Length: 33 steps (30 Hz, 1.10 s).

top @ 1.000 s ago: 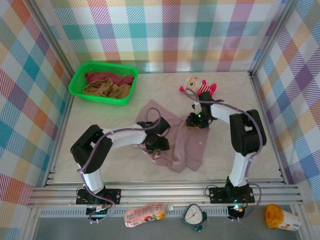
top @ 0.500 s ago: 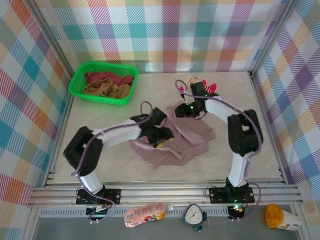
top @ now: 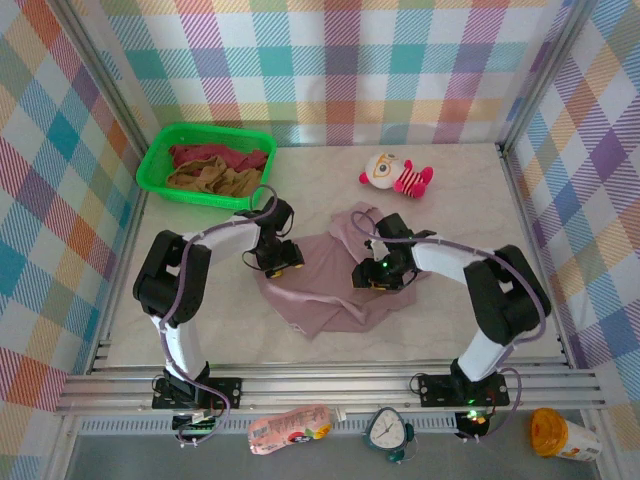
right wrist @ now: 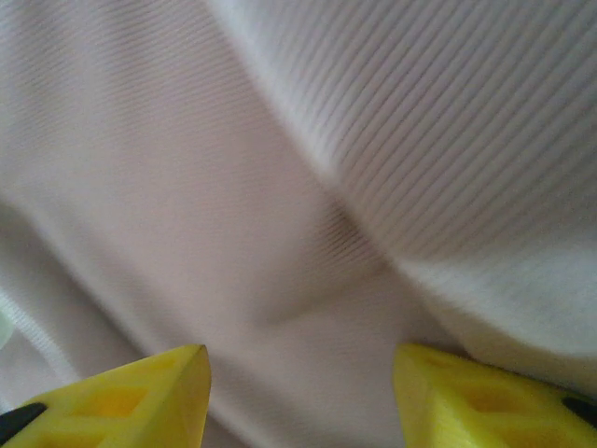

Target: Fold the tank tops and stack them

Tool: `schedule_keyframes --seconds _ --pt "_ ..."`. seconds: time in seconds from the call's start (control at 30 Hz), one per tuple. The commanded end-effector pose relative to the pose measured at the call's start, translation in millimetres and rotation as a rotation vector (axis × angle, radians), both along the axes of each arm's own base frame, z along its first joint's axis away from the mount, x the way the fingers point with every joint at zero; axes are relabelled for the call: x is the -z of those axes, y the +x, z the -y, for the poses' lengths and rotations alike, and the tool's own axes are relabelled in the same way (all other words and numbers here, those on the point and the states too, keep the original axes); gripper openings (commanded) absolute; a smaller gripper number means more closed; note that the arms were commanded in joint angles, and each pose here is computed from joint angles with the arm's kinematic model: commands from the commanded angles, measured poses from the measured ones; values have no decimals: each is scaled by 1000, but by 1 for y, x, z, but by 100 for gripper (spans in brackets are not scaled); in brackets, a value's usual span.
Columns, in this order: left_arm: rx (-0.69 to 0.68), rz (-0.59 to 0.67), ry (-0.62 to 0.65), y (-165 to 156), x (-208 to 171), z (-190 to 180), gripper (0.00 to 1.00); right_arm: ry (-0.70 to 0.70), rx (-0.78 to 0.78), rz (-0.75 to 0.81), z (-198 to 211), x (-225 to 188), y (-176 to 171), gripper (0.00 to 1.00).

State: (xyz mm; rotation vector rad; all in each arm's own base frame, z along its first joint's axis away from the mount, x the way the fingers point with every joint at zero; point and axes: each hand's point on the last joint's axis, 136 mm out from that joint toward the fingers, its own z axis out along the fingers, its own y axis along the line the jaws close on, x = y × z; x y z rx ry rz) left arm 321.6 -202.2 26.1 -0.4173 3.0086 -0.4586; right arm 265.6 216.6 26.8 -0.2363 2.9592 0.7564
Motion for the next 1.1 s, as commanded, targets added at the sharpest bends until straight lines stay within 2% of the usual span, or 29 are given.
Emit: schedule_keyframes --seconds 0.0,0.17,0.27,0.37,0.47,0.57,0.7,0.87,0.93,1.07 --pt "11 -95 -23 -39 17 14 54 -63 -31 73 9 2 36 54" --pt "-17 -135 -102 -77 28 59 54 -143 -105 123 13 11 84 54" --pt "-22 -125 -160 -86 19 95 54 -116 -148 169 2 10 111 54" --pt "-31 -85 -217 -80 -3 123 56 -32 -209 221 -20 -2 130 53" --pt "-30 -28 -206 -68 -31 124 58 23 -238 294 -32 -26 144 54" --pt "-42 -10 -148 -68 -42 101 59 40 -224 367 -28 -53 149 55" --pt "-62 -21 -39 -86 -42 49 59 59 -168 358 -16 -74 118 56" --pt "-60 -80 107 -113 -20 -22 56 52 -60 221 6 -70 37 56" --pt "-56 -88 107 -115 -11 -34 55 21 -29 164 17 -65 10 56" --pt "-32 -121 34 -115 3 -23 52 -32 40 87 39 -58 -32 57"
